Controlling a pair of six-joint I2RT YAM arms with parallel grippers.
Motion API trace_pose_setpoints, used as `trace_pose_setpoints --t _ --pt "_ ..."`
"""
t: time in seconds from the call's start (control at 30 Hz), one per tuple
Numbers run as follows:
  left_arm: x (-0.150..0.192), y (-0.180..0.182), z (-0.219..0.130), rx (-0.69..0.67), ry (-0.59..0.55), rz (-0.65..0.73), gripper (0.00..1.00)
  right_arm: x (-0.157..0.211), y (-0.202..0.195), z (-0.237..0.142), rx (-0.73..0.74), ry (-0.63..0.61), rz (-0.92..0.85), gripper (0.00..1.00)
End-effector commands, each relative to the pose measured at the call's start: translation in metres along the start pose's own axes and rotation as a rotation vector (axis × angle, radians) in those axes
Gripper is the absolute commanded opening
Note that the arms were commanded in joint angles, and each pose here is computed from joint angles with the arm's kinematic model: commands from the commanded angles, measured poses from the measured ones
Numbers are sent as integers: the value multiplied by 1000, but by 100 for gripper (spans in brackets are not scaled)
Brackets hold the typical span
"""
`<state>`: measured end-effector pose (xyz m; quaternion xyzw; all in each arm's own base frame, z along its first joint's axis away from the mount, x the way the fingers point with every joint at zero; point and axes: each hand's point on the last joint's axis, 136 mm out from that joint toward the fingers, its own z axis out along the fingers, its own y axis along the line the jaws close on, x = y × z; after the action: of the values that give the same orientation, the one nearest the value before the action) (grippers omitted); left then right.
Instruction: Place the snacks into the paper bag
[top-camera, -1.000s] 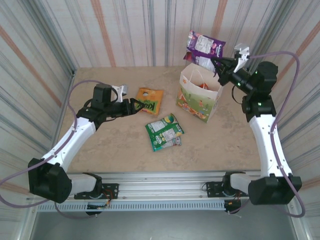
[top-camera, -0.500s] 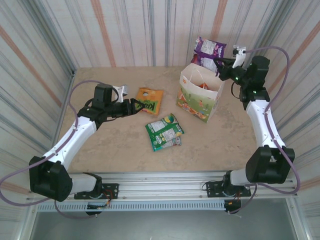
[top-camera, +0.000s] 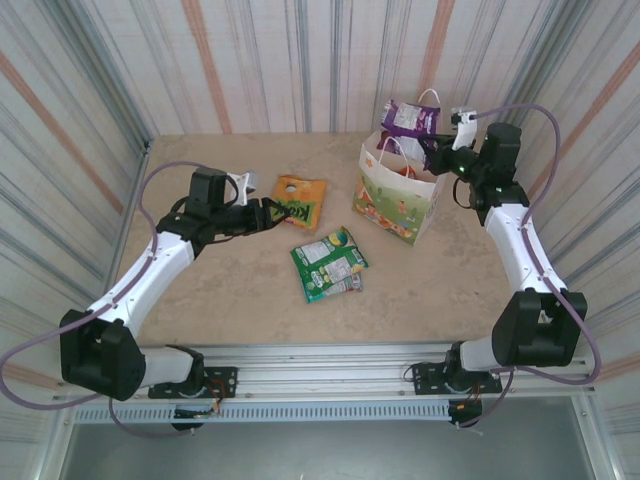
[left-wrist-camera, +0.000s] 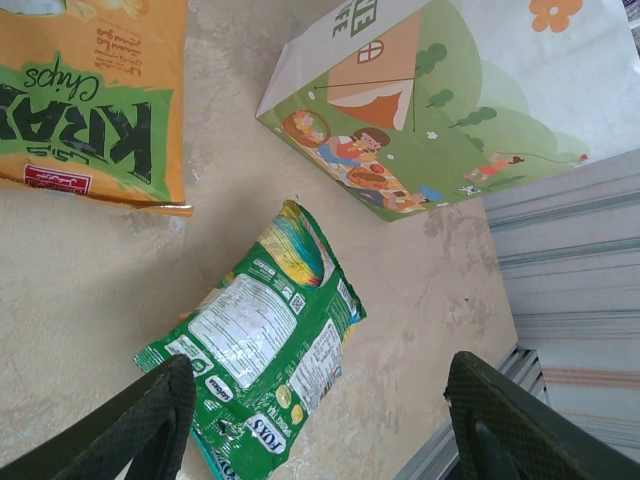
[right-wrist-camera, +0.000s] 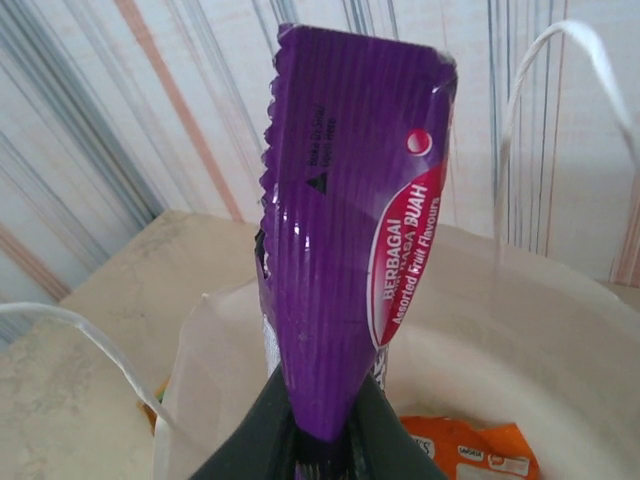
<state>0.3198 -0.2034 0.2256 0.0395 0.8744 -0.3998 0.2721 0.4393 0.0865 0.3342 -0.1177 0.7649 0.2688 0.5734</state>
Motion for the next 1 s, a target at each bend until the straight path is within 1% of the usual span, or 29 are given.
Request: trace_pose_setpoints --t 0.0,0.17,0.27,0.4,0.47,0.57,0.7,0.8,0.9,0.97 --pt "11 2 0 -2 45 -51 70 -6 2 -3 11 -17 -39 29" --pt "31 13 5 2 76 -132 69 -4 0 -8 41 -6 -40 43" --pt "43 18 10 8 98 -173 68 -7 3 -13 44 -12 -43 47" --pt "57 21 16 6 113 -210 68 -18 15 -28 50 -29 -46 49" --pt "65 19 21 13 129 -215 68 -22 24 -41 62 -31 -36 50" --pt "72 15 29 12 148 -203 68 -18 38 -61 74 -1 12 51" --pt "67 15 37 3 150 -178 68 7 61 -83 65 78 94 51" --pt "55 13 41 -25 175 -100 68 40 83 -93 42 153 168 51" --pt "44 11 50 -49 219 -21 68 67 111 -103 -3 182 242 51" --pt "39 13 57 -61 250 14 68 86 122 -106 3 210 285 52"
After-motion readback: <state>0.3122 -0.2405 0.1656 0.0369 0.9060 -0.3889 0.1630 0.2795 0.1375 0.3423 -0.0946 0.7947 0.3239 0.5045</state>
